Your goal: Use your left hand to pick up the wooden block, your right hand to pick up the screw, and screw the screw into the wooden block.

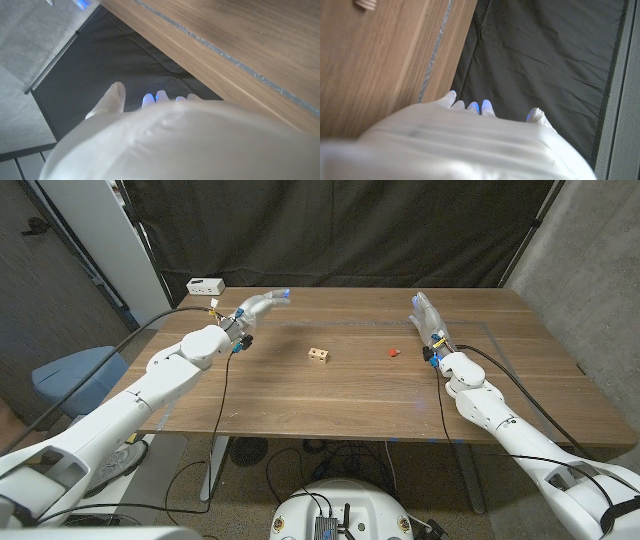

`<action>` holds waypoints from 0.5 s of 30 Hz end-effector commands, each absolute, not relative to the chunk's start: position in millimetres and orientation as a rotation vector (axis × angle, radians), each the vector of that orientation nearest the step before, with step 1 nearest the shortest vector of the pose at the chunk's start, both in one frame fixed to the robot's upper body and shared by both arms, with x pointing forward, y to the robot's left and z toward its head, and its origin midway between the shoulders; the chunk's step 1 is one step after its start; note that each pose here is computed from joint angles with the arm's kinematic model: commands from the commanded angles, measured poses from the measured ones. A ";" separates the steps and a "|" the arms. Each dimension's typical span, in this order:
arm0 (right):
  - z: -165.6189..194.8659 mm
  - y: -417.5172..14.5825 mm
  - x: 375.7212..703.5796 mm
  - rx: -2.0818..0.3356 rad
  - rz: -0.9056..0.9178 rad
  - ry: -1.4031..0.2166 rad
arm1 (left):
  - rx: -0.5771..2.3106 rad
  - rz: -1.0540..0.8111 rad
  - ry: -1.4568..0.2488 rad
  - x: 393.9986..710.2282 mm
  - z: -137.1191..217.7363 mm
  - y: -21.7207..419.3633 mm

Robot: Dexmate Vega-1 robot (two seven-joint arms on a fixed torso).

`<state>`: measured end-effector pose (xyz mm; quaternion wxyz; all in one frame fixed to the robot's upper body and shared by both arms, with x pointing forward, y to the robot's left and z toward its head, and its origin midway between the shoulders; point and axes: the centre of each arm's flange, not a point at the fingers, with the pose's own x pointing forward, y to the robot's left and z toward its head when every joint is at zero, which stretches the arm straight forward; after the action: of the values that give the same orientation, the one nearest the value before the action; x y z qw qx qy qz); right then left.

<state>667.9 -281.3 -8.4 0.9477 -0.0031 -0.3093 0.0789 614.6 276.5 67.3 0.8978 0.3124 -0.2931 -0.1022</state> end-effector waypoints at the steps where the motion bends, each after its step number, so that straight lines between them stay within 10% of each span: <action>1: -8.8 -286.3 670.2 -0.014 0.157 -0.637 | 0.857 -0.178 -0.612 598.3 90.0 263.8; 15: -13.8 -295.6 669.8 -0.015 0.146 -0.626 | 1.064 -0.208 -0.570 586.9 107.0 245.4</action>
<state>669.7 -288.4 -10.8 0.9476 -0.0070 -0.3103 0.0762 595.7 256.8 94.0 0.8489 0.4361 -0.2825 -0.0972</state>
